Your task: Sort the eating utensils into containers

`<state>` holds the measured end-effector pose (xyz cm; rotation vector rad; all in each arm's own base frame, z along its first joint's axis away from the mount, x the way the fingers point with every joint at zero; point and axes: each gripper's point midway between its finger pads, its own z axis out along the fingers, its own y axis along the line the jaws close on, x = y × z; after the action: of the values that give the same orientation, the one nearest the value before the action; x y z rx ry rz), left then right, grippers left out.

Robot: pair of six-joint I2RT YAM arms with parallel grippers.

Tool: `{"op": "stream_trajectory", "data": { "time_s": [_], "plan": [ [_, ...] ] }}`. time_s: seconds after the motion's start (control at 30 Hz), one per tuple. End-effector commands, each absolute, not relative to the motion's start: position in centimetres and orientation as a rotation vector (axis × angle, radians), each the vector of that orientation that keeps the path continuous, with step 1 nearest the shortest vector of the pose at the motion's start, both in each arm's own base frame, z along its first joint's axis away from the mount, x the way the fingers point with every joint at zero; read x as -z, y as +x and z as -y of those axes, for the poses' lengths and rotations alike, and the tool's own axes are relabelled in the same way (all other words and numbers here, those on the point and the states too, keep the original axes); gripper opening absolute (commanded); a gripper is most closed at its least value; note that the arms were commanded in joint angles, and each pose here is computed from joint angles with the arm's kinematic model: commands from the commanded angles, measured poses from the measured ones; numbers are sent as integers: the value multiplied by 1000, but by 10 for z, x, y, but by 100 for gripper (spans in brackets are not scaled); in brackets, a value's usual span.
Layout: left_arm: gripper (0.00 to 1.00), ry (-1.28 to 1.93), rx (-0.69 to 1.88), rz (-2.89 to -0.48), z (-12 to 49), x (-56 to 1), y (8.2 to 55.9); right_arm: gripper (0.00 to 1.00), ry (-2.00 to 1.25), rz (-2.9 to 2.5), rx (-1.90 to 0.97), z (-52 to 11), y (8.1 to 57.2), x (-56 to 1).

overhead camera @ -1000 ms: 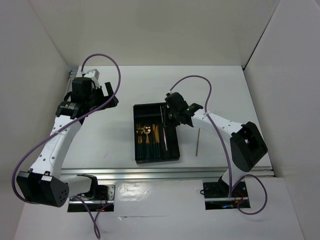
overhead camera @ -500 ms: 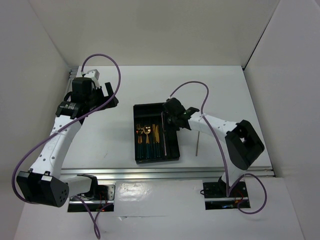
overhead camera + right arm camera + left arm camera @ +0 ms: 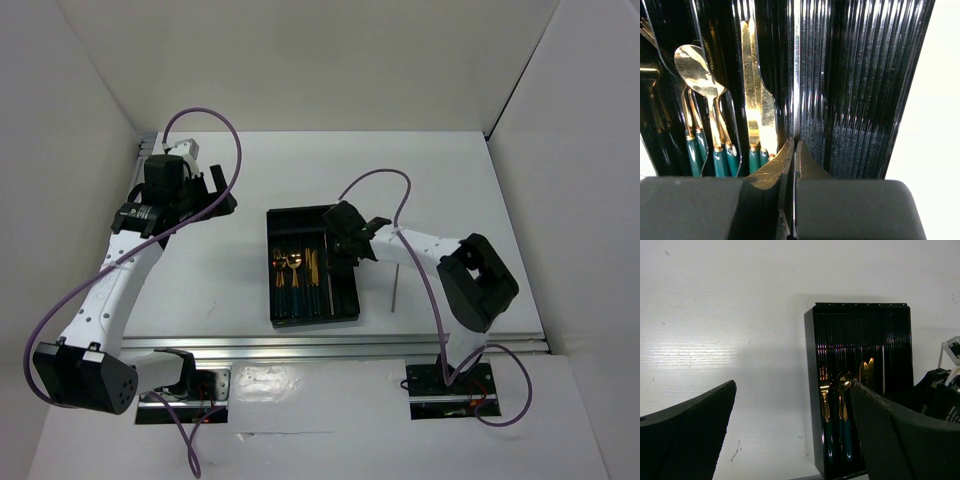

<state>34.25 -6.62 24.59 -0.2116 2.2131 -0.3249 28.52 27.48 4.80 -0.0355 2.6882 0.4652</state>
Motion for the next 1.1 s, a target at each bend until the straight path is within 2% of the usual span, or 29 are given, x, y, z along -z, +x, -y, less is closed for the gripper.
{"op": "stream_trajectory", "data": {
  "time_s": [0.0,1.07],
  "plan": [
    [100,-176,328,-2195,66,-251,342,0,-27,-2670,-476,-283,291,-42],
    [100,-181,318,-2194,64,-251,342,0,-45,-2685,-547,-302,288,-40]
  ]
}}
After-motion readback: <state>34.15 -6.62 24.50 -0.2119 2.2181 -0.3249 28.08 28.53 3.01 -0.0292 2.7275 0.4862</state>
